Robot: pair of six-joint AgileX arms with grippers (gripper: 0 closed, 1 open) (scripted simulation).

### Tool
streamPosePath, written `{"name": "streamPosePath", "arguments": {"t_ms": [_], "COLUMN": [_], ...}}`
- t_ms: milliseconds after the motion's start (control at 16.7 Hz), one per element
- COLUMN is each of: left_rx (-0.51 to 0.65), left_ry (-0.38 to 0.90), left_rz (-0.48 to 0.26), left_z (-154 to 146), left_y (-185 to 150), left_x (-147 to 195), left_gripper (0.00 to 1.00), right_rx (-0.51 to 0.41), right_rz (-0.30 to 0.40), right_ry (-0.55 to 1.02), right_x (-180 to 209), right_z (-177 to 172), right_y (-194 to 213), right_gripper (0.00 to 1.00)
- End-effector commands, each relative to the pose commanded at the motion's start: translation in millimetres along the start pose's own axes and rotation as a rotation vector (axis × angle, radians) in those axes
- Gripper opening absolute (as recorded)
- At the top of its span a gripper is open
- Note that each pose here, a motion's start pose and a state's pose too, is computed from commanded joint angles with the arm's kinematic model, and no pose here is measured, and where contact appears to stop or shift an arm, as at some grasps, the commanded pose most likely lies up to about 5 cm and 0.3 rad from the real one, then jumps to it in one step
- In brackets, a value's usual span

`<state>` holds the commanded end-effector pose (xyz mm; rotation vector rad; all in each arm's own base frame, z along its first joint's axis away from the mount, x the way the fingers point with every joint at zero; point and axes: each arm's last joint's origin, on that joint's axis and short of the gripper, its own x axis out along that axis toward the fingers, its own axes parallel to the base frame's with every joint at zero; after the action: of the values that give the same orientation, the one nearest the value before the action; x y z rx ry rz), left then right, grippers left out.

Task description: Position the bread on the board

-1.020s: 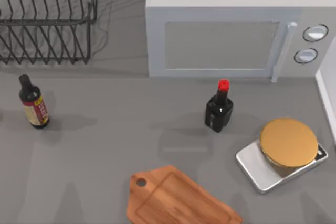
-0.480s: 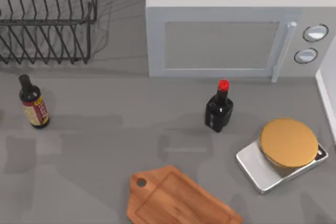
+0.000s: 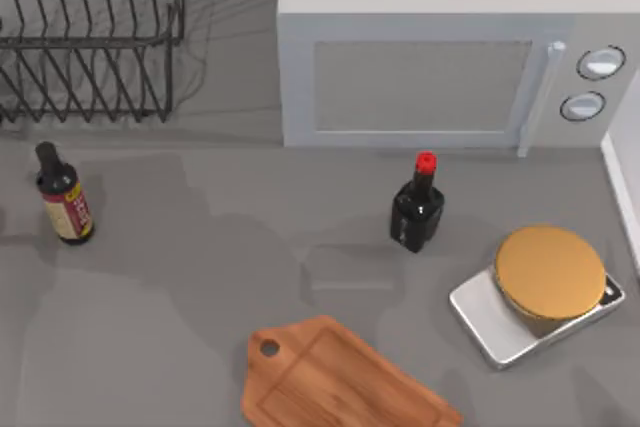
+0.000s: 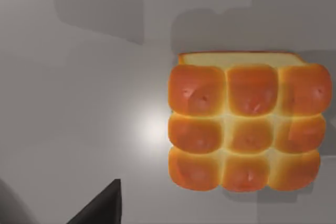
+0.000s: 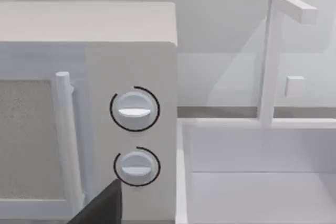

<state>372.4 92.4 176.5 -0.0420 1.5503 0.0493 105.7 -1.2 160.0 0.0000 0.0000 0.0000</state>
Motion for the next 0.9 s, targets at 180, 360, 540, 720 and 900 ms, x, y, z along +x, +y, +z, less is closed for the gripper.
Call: {"name": "streamPosePath", "arguments": {"t_ms": [180, 360, 540, 720, 900], "left_rx": [0.0, 0.0, 0.001, -0.002, -0.003], "left_ry": [0.018, 0.018, 0.017, 0.018, 0.018], "left_rz": [-0.004, -0.004, -0.003, -0.003, -0.002], "left_z": [5, 5, 6, 7, 6], "left_y": [2, 2, 2, 7, 7], "left_x": [5, 5, 10, 34, 62], "left_gripper": [1.0, 1.0, 1.0, 1.0, 1.0], "right_rx": [0.0, 0.0, 0.0, 0.0, 0.0], "right_rz": [0.0, 0.0, 0.0, 0.0, 0.0], "right_ry": [0.0, 0.0, 0.0, 0.0, 0.0], "right_x": [0, 0, 0, 0, 0], "right_z": [0, 0, 0, 0, 0], "right_y": [0, 0, 0, 0, 0], "right_gripper": [1.0, 1.0, 1.0, 1.0, 1.0]}}
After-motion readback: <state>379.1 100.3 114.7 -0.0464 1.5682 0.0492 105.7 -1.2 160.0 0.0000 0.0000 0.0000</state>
